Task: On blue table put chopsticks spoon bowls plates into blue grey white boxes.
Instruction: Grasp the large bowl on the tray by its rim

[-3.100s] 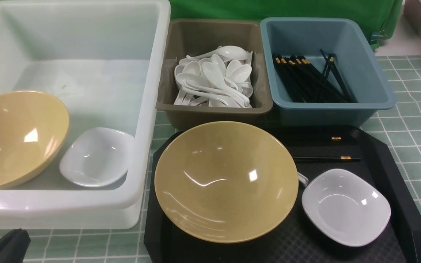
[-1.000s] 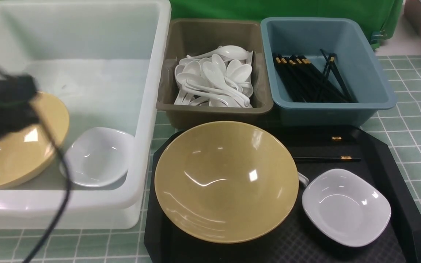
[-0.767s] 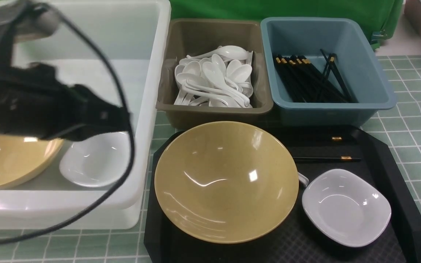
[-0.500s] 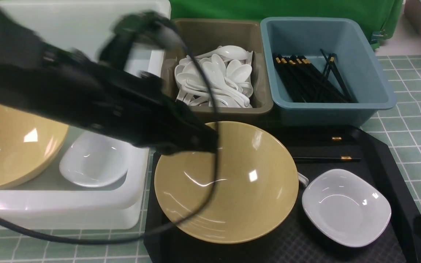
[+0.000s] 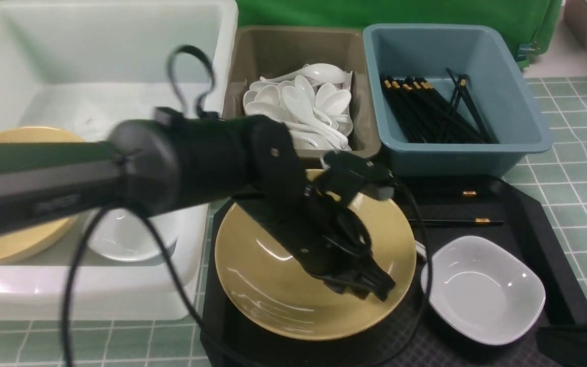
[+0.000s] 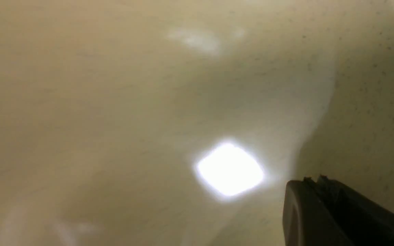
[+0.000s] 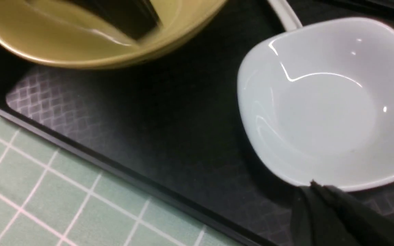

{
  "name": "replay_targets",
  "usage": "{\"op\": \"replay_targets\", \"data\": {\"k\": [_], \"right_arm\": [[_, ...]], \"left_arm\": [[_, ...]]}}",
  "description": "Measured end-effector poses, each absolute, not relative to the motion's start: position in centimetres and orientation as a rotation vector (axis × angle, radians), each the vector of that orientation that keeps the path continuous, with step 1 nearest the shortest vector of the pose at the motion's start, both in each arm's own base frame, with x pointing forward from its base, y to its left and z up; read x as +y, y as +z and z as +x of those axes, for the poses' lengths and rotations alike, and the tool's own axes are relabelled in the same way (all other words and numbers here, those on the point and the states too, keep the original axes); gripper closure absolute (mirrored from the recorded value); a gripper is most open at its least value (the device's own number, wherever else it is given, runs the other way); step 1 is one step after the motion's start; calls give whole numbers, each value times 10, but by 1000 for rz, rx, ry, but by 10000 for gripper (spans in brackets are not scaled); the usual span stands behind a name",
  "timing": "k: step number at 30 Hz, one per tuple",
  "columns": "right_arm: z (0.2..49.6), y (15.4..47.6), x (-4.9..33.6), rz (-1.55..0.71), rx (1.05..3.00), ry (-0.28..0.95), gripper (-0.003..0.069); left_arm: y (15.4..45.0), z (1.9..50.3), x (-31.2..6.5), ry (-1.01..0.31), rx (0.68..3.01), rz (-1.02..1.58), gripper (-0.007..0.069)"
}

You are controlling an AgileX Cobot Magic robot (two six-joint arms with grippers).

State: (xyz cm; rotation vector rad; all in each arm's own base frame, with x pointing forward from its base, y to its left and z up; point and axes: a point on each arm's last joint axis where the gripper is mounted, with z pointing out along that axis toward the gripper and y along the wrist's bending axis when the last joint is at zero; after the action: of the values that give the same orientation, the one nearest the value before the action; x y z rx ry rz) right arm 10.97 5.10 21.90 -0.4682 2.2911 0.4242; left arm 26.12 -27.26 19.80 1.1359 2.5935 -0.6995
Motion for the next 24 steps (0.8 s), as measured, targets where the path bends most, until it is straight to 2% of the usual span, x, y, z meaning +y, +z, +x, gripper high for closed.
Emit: {"op": "replay_targets", "data": {"k": [2, 4, 8, 10, 11, 13, 14, 15, 16, 17, 19, 20, 21, 22, 23, 24], "right_arm": [[110, 219, 51, -470, 2291, 426, 622], [110, 219, 51, -469, 2292, 430, 622], [109, 219, 52, -477, 2293, 431, 621], [109, 219, 52, -491, 2290, 425, 620], [109, 219, 52, -499, 2288, 422, 619], [109, 219, 52, -500, 2288, 421, 617], [109, 219, 52, -501, 2287, 421, 616], [109, 219, 52, -501, 2287, 421, 616], [109, 219, 52, -501, 2287, 421, 616], [110, 219, 51, -498, 2284, 419, 616], [110, 219, 51, -496, 2280, 415, 615], [110, 219, 51, -496, 2280, 415, 615], [110, 219, 51, -496, 2279, 415, 615], [110, 219, 51, -496, 2279, 415, 615], [110, 219, 51, -496, 2279, 414, 615], [110, 219, 51, -494, 2277, 413, 613]], "left_arm": [[194, 261, -280, -732, 2611, 1143, 620], [196, 257, -296, -825, 2628, 1159, 620], [220, 254, -310, -903, 2566, 1265, 620], [235, 258, -308, -876, 2540, 1274, 619], [245, 263, -304, -833, 2539, 1256, 617], [262, 275, -290, -659, 2535, 1235, 603], [267, 283, -279, -513, 2535, 1226, 578], [268, 284, -277, -495, 2540, 1212, 568], [269, 289, -270, -411, 2542, 1209, 550], [268, 296, -260, -283, 2563, 1168, 489], [263, 306, -249, -125, 2585, 1129, 400], [262, 307, -248, -119, 2593, 1113, 378], [257, 314, -243, -29, 2609, 1069, 291], [253, 318, -240, 26, 2613, 1048, 239], [253, 318, -240, 24, 2616, 1041, 239], [248, 322, -239, 73, 2620, 1023, 167]]}}
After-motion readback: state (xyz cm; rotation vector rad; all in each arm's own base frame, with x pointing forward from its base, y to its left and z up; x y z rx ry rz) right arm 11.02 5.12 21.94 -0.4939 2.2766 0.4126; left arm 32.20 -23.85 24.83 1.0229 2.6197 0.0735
